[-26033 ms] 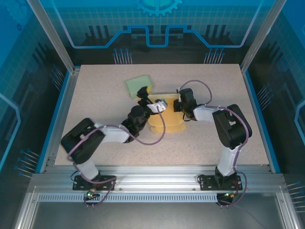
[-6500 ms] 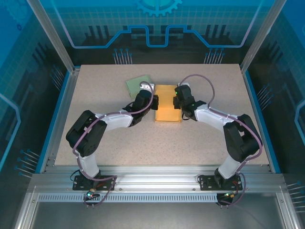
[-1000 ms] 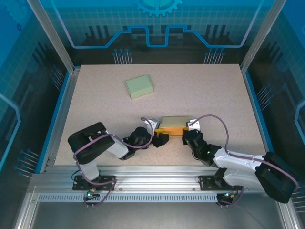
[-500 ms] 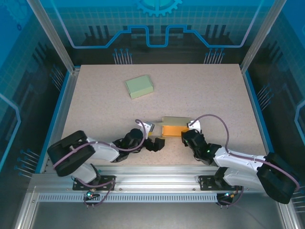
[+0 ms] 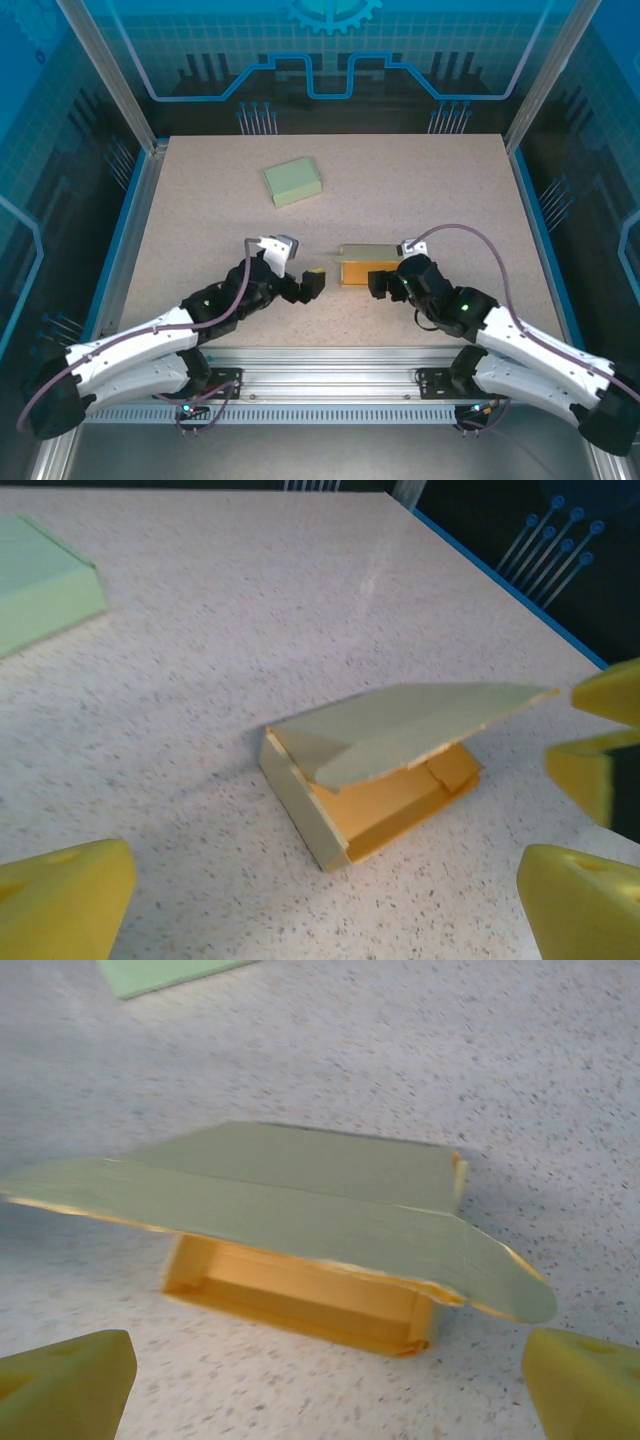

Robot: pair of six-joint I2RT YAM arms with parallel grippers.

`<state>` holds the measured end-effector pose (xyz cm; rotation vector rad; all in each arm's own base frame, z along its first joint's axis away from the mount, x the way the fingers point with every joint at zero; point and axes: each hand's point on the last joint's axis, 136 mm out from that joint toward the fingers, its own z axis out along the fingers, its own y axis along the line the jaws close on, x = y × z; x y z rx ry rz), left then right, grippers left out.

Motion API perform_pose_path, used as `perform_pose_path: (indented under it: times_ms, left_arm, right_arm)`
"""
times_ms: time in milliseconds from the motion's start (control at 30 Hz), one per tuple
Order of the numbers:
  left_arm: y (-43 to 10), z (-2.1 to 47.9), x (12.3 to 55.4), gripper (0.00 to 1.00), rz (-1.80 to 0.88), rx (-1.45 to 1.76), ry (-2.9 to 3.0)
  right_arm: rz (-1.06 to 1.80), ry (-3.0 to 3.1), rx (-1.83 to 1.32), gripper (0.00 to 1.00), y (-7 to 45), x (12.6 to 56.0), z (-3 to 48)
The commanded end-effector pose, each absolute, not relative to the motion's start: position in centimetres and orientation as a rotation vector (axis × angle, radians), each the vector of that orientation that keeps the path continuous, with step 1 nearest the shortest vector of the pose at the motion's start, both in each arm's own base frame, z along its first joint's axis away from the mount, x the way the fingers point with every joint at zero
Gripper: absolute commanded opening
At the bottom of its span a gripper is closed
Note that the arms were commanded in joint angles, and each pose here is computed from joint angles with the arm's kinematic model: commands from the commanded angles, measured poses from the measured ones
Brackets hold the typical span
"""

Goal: Fold the paper box

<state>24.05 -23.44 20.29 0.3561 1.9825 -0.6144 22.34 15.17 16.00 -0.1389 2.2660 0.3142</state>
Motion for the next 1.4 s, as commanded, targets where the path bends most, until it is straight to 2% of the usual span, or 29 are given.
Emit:
perform_pose_path:
  times_ms: [0, 167, 233, 333, 500, 700, 867, 1133, 1367]
  left_arm:
    - [-21.9, 21.6, 24.8, 0.99, -0.409, 0.410, 2.037]
    - [-22.8, 24.6, 28.2, 0.99, -0.320, 0.378, 2.009]
    - [-24.0, 24.7, 30.1, 0.99, -0.365, 0.360, 2.016]
    - [-26.2, 23.8, 32.4, 0.99, -0.452, 0.371, 2.078]
    - [-29.0, 20.6, 35.0, 0.99, -0.439, 0.423, 2.184]
    - [-30.6, 14.7, 36.1, 0.99, -0.403, 0.444, 2.328]
    - [-31.1, 11.8, 35.6, 0.97, -0.428, 0.449, 2.402]
    - [-29.4, 6.4, 32.9, 0.89, -0.441, 0.371, 2.529]
    - [-28.0, 2.4, 31.2, 0.79, -0.429, 0.311, 2.609]
  right_arm:
    - [0.380, 2.345, -0.209, 1.00, 15.0, 19.6, 17.7]
    - [0.392, 2.269, -0.185, 1.00, 14.9, 20.5, 22.6]
    - [0.327, 2.235, -0.137, 1.00, 14.1, 22.1, 24.6]
    - [0.207, 2.280, -0.022, 1.00, 12.1, 24.8, 24.8]
    - [0.263, 2.420, 0.080, 1.00, 11.0, 28.1, 21.2]
    - [0.245, 2.558, 0.096, 1.00, 11.0, 29.2, 15.4]
    - [0.234, 2.644, 0.103, 0.98, 11.0, 29.2, 11.6]
    - [0.155, 2.783, 0.157, 0.94, 9.5, 26.2, 4.8]
    - [0.161, 2.814, 0.210, 0.90, 9.3, 25.4, 2.5]
